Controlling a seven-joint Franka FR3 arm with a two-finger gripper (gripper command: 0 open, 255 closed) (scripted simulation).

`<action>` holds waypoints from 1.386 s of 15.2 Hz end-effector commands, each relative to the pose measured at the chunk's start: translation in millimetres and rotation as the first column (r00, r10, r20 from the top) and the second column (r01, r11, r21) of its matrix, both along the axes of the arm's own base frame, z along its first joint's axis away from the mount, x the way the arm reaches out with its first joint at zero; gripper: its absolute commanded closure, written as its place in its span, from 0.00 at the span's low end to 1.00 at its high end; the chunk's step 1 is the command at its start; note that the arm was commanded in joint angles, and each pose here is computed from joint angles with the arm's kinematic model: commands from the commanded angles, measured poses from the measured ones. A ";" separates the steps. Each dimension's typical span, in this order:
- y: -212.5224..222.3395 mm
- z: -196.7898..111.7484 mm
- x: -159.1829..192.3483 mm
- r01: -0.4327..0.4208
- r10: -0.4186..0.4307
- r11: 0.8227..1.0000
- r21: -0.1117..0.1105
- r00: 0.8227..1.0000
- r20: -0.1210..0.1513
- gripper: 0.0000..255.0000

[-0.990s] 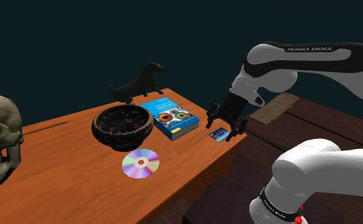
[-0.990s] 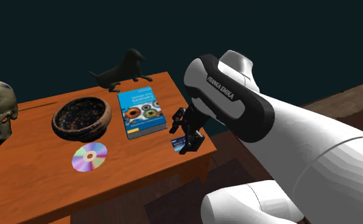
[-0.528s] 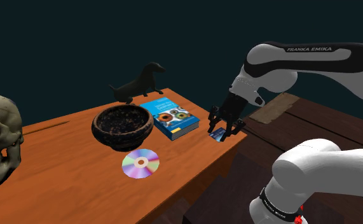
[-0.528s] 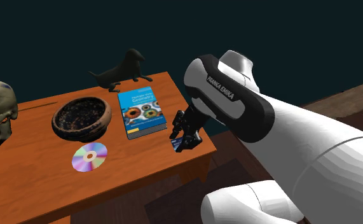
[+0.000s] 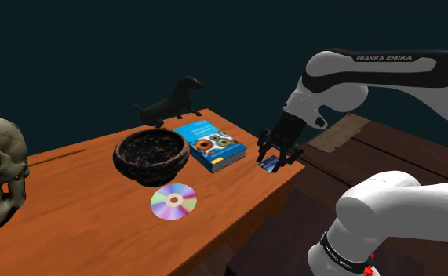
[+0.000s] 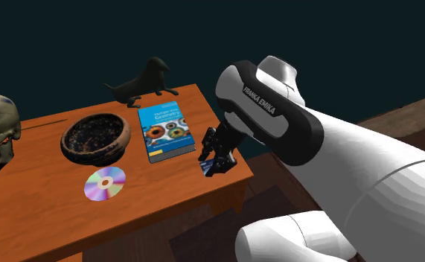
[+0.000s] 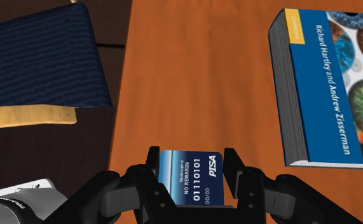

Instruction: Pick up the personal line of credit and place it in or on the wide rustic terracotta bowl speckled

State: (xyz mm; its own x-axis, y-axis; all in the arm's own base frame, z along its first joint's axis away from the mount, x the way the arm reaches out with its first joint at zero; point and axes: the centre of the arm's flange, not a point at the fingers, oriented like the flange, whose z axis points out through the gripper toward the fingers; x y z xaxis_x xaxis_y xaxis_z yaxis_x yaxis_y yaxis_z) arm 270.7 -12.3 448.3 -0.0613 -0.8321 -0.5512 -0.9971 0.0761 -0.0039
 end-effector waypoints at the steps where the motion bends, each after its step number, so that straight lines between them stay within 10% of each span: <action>1: 0.1 9.2 -0.5 0.000 0.000 1.000 0.000 1.000 0.000 1.00; 21: 0.1 114.8 -0.5 0.000 0.000 1.000 0.000 1.000 0.000 1.00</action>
